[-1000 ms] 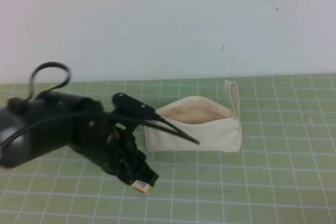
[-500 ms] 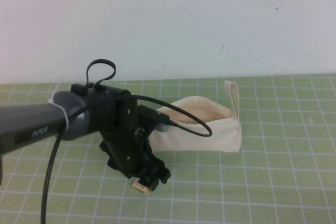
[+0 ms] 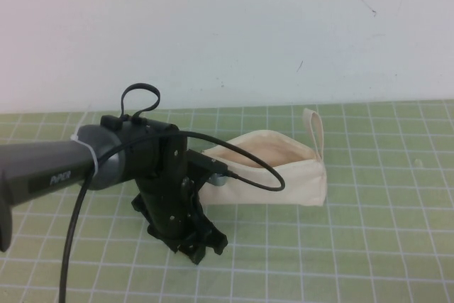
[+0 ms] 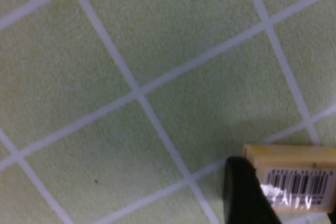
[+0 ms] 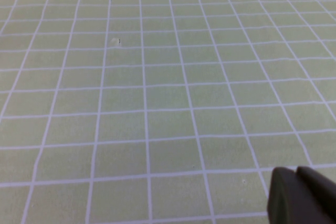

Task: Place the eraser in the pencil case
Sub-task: Pick up the eraser from the table, then place the eraser on the pencil case

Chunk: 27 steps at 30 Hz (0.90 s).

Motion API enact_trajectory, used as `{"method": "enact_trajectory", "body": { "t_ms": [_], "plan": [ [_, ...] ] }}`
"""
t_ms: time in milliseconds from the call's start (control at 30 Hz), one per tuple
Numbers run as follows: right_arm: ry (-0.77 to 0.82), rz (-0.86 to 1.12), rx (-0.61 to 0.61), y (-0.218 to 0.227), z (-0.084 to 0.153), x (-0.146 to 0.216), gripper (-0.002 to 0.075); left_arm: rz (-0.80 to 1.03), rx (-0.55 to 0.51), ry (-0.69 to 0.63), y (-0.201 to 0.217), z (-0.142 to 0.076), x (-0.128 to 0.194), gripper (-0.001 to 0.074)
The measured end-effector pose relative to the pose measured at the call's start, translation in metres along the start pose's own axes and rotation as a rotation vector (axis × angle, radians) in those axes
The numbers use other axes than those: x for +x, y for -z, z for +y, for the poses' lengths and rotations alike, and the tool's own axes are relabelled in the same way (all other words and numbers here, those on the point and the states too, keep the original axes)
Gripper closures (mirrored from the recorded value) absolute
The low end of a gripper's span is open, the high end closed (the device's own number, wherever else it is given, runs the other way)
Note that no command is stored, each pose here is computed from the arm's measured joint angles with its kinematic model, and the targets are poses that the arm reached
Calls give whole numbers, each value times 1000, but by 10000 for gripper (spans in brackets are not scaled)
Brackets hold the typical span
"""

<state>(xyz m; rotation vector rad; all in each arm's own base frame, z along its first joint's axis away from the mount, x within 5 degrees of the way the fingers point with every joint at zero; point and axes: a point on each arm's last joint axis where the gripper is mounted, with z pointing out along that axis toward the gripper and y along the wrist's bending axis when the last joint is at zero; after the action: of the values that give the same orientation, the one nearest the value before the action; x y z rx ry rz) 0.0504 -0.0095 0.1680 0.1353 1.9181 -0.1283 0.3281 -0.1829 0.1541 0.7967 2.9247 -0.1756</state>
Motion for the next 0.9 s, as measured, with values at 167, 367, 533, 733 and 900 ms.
{"method": "enact_trajectory", "body": {
  "t_ms": [167, 367, 533, 733, 900],
  "plan": [
    [0, 0, 0, 0, 0, 0, 726, 62, 12, -4, 12, -2, -2, 451],
    [1, 0, 0, 0, 0, 0, 726, 60, 76, -44, 75, -13, -17, 451],
    [1, 0, 0, 0, 0, 0, 726, -254, 116, -51, 140, -22, -51, 451],
    [1, 0, 0, 0, 0, 0, 726, -441, 110, -44, 150, -21, -82, 451],
    [1, 0, 0, 0, 0, 0, 726, -357, 112, -38, 113, -18, -97, 435]
  ]
}}
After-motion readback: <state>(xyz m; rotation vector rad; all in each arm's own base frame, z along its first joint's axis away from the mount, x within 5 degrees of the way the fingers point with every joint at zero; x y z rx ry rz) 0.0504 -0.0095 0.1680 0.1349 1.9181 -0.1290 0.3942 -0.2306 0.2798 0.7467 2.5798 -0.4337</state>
